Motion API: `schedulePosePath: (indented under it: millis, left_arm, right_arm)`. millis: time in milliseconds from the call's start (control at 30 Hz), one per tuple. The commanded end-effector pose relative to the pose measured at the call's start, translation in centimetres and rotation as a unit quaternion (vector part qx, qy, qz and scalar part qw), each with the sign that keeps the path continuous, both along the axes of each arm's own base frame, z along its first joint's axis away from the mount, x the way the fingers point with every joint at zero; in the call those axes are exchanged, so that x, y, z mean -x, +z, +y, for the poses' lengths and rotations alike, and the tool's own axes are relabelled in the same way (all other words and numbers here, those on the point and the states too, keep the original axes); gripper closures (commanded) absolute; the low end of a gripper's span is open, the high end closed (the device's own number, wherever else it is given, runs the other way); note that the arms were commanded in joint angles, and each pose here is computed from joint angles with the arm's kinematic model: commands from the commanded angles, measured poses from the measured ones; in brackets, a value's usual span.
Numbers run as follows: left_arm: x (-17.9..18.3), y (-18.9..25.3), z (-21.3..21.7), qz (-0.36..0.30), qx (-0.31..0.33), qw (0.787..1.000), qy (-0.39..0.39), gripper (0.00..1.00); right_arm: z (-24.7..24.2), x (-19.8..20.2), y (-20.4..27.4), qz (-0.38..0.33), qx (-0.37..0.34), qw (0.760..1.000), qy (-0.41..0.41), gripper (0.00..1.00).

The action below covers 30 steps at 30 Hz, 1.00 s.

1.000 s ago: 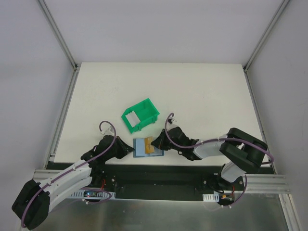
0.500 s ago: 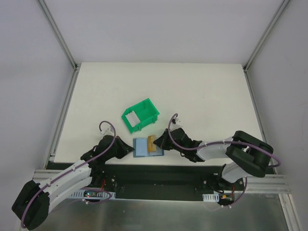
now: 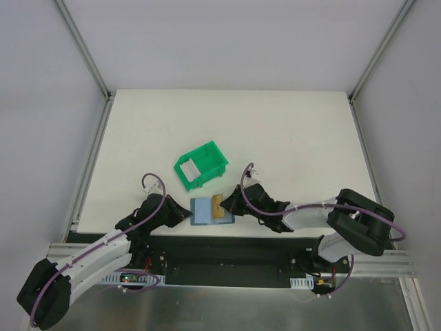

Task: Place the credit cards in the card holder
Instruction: Insert the credit card into the card holder.

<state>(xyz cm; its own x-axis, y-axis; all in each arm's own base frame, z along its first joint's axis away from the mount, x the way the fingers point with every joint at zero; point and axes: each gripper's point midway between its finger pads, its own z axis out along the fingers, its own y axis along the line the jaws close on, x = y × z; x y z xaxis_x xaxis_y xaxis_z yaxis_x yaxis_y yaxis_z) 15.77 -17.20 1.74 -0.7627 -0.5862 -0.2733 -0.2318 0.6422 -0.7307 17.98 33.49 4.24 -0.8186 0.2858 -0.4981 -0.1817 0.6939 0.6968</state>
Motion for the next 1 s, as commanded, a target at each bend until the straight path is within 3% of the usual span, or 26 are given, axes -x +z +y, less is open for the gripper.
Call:
schedulePosePath:
  millis: [0,133,367,967]
  left_arm:
    - [2.2,-4.0,1.6,0.036,-0.029,0.999,0.000,1.00]
    - [2.5,-4.3,1.5,0.046,-0.021,0.999,0.006,1.00]
    - [3.1,-4.8,1.3,0.067,0.010,0.997,0.037,1.00]
    - [3.7,-5.8,1.8,0.082,-0.034,0.995,0.035,1.00]
  right_arm:
    - [-0.3,-0.7,4.0,-0.054,-0.010,0.998,0.001,1.00]
    - [0.2,-0.5,5.4,-0.055,-0.026,0.998,0.008,1.00]
    - [1.4,-0.2,3.8,-0.030,-0.034,0.999,0.013,1.00]
    - [1.2,0.0,0.2,0.003,0.003,1.000,0.011,1.00]
